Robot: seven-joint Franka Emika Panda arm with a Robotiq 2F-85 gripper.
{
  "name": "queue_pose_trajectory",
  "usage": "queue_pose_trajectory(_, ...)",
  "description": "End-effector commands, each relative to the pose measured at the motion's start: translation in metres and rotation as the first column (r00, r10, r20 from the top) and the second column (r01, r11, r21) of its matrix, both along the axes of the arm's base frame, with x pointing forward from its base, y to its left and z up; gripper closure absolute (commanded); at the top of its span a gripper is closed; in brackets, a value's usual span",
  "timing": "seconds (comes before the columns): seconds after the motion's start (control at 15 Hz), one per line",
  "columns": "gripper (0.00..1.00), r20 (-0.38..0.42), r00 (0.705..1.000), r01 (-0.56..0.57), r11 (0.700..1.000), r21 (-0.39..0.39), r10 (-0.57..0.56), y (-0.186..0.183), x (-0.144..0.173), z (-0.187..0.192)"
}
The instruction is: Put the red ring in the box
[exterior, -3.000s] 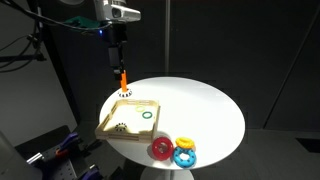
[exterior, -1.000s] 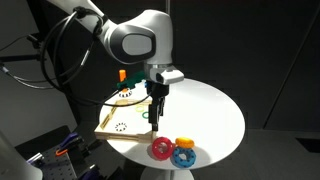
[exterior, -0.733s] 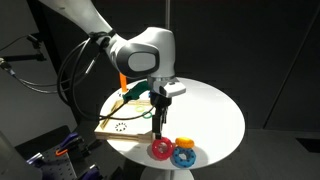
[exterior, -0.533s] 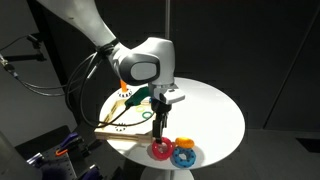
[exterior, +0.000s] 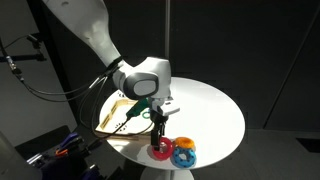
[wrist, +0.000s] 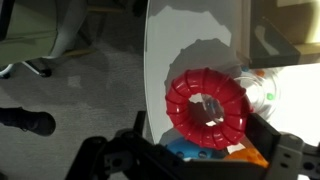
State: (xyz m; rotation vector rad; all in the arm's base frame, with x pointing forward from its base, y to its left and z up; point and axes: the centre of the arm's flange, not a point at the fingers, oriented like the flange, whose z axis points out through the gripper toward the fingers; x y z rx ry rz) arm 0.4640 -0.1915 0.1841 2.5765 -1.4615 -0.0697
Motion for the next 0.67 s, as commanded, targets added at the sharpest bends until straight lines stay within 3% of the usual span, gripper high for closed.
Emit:
queue_pose_trajectory(0.0,0.0,0.006,1.0,0.01,1.0,-0.025,-0.01,0.002,0.017,-0.018)
queue_pose_trajectory(0.53,0.0,0.013,1.0,-0.006,0.997,-0.072,0.007,0.004,0.038,-0.03)
queue_pose_trajectory(0.6,0.04,0.007,1.0,-0.002,0.997,-0.073,0.003,0.003,0.039,-0.031)
